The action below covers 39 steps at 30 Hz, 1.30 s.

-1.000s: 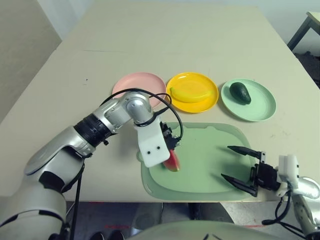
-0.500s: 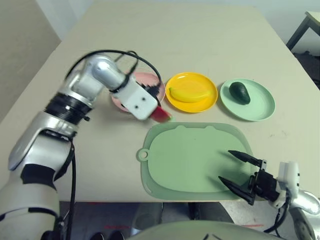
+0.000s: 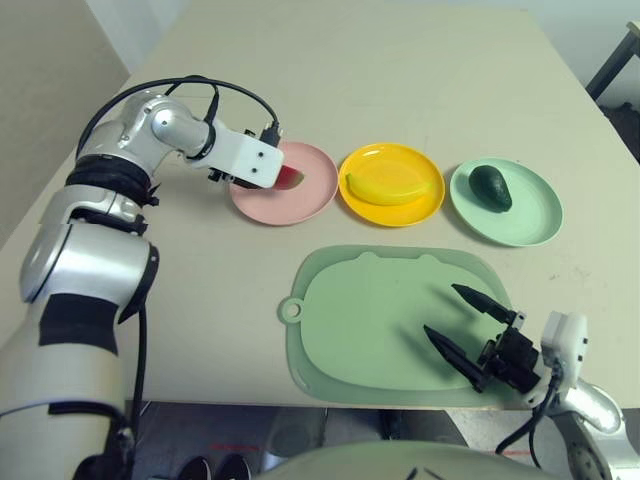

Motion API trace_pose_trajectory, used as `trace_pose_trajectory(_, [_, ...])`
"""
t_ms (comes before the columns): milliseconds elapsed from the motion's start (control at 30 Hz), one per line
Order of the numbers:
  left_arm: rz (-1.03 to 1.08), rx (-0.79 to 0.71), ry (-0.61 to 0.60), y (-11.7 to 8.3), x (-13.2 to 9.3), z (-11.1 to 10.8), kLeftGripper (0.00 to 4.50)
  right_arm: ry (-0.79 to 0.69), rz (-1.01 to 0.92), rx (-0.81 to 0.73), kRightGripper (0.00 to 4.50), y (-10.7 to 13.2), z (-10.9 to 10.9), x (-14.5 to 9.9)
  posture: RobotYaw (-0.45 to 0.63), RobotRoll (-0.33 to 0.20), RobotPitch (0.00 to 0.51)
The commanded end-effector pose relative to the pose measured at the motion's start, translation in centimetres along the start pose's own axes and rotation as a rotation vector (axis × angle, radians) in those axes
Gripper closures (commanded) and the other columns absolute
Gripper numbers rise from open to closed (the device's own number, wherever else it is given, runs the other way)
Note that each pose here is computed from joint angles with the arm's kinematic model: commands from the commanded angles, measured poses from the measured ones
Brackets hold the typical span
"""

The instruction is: Place the fruits into color-matched plates.

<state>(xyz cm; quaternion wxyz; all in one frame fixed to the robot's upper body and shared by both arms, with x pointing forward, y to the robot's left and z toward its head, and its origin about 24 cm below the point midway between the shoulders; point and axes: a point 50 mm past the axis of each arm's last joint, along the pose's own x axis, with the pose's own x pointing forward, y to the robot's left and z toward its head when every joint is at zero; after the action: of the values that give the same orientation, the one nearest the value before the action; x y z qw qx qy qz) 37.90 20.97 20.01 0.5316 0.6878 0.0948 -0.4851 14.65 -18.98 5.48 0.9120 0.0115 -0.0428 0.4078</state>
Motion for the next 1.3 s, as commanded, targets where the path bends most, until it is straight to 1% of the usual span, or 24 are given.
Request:
trace_pose_trajectory(33, [-0.008, 0.014, 0.01, -0.1, 0.6, 0.2, 2.44, 0.022, -0.014, 0.001, 0.0, 0.2, -0.4, -0.6, 0.03, 0.0, 0.158])
trace_pose_trajectory(300, [-0.02, 0.006, 0.01, -0.4, 1.4, 0.3, 2.44, 0.035, -0.032, -0.001, 0.0, 0.3, -0.7, -1.3, 0.01, 0.0, 0.162])
trace_pose_trajectory(367, [-0.014, 0.004, 0.011, -0.4, 1.4, 0.3, 1.7, 0.039, -0.035, -0.001, 0.0, 0.3, -1.0, -1.5, 0.02, 0.0, 0.162])
trace_pose_trajectory(467, [-0.003, 0.007, 0.016, -0.3, 1.3, 0.2, 0.74, 0.041, -0.036, -0.003, 0.0, 0.2, -1.3, -1.8, 0.02, 0.0, 0.162])
trace_pose_trajectory(500, [0.001, 0.008, 0.017, -0.3, 1.3, 0.2, 0.34, 0.041, -0.035, -0.005, 0.0, 0.1, -1.3, -1.8, 0.02, 0.0, 0.161])
trace_pose_trajectory(533, [0.004, 0.013, 0.024, -0.2, 1.1, 0.1, 0.07, 0.042, -0.031, -0.007, 0.0, 0.0, -1.3, -1.8, 0.03, 0.0, 0.162])
trace_pose_trajectory(633, [0.024, 0.03, 0.033, 0.3, 0.4, 0.0, 0.03, 0.041, -0.026, -0.014, 0.0, -0.3, -1.3, -1.7, 0.03, 0.0, 0.162])
trace_pose_trajectory(767, [0.065, 0.038, 0.02, 1.2, -1.1, 0.0, 0.03, 0.038, -0.035, -0.027, 0.0, -1.2, -1.0, -1.6, 0.04, 0.0, 0.16])
trace_pose_trajectory(833, [0.095, 0.02, 0.004, 1.7, -2.2, -0.2, 0.03, 0.039, -0.068, -0.033, 0.0, -2.2, -1.0, -1.9, 0.04, 0.0, 0.158])
trace_pose_trajectory(900, [0.137, -0.021, -0.038, 2.3, -3.5, -0.2, 0.03, 0.039, -0.125, -0.038, 0.0, -3.5, -0.8, -2.3, 0.05, 0.0, 0.155])
trace_pose_trajectory(1033, [0.233, -0.133, -0.136, 2.8, -6.4, -0.6, 0.03, 0.024, -0.296, -0.053, 0.0, -7.0, 0.1, -3.0, 0.05, 0.0, 0.153])
trace_pose_trajectory(1167, [0.332, -0.28, -0.206, 1.9, -9.7, -1.4, 0.03, 0.024, -0.46, -0.065, 0.0, -10.2, 0.8, -4.8, 0.06, 0.0, 0.154])
trace_pose_trajectory(1233, [0.397, -0.368, -0.206, 0.9, -11.1, -2.0, 0.03, 0.033, -0.531, -0.069, 0.0, -11.6, 0.9, -6.0, 0.06, 0.0, 0.155])
trace_pose_trajectory(1300, [0.513, -0.521, -0.213, -0.9, -12.5, -3.0, 0.03, 0.046, -0.613, -0.077, 0.0, -13.0, 0.9, -7.1, 0.07, 0.0, 0.155])
